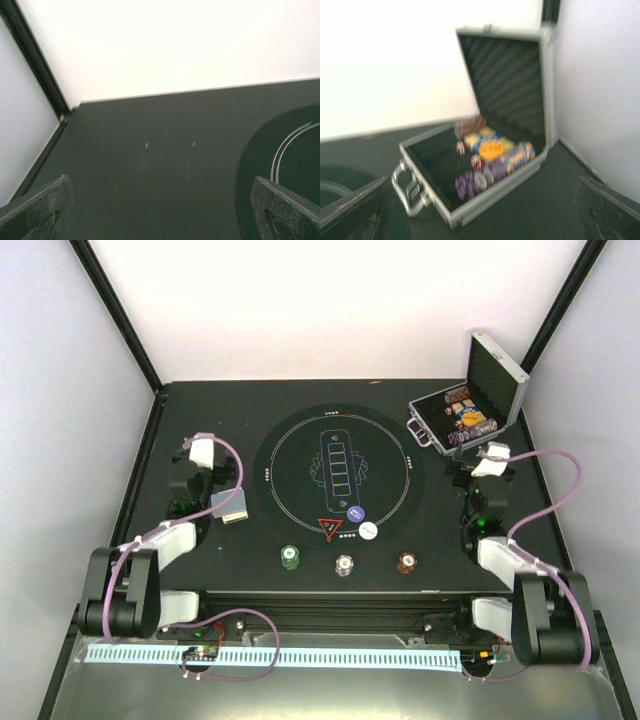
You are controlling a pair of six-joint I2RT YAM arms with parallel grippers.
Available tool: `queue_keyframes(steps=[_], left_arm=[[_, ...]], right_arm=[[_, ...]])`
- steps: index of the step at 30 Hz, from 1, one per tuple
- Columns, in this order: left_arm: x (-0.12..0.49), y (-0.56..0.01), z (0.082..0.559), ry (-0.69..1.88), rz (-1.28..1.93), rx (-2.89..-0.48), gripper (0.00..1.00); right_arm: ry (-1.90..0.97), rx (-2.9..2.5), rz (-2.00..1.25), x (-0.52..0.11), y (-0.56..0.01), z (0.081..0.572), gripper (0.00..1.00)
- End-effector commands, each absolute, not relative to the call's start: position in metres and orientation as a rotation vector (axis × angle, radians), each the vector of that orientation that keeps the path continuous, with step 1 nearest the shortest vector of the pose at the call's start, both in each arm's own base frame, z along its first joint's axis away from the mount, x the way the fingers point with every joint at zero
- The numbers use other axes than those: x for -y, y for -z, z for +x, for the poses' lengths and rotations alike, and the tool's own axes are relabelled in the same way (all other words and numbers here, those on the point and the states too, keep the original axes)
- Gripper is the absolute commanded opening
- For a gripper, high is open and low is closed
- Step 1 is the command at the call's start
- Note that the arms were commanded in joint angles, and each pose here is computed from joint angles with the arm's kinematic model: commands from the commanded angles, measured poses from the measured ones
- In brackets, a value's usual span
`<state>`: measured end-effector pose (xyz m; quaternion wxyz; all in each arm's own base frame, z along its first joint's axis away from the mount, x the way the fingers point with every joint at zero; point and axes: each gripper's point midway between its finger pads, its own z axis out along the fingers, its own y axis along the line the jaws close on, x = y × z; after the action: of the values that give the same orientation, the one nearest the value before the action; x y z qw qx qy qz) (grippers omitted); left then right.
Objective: Distribute texas hold em gaming equipment
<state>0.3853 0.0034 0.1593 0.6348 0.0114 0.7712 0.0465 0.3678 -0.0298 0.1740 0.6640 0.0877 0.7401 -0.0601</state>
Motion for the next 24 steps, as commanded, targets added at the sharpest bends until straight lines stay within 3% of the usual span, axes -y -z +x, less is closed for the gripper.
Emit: queue_keyframes(steps=[1, 9, 12, 17, 24], left_arm=[[0.013, -0.194, 0.39, -0.023, 0.169, -1.838, 0.99], [0.006, -0.242, 0.383, 0.116, 0.263, -2.048, 0.99], [0.0, -0.249, 0.376, 0.128, 0.273, -2.111, 0.99], [0.009, -0.249, 0.358, 0.222, 0.383, -2.194, 0.99], [0.015, -0.247, 0.337, 0.252, 0.471, -2.289, 0.99]], right_arm=[[0.107, -1.553, 0.353, 0.045, -0.227, 0.355, 1.0], [-0.141, -1.918, 0.52, 0.022, -0.257, 0.392, 1.0], [-0.472, -2.054, 0.284, -0.044, -0.252, 0.399, 1.0], [-0.439, -2.243, -0.099, -0.166, -0.219, 0.367, 1.0], [-0.365, -2.468, -0.449, -0.277, -0.145, 0.291, 0.89]])
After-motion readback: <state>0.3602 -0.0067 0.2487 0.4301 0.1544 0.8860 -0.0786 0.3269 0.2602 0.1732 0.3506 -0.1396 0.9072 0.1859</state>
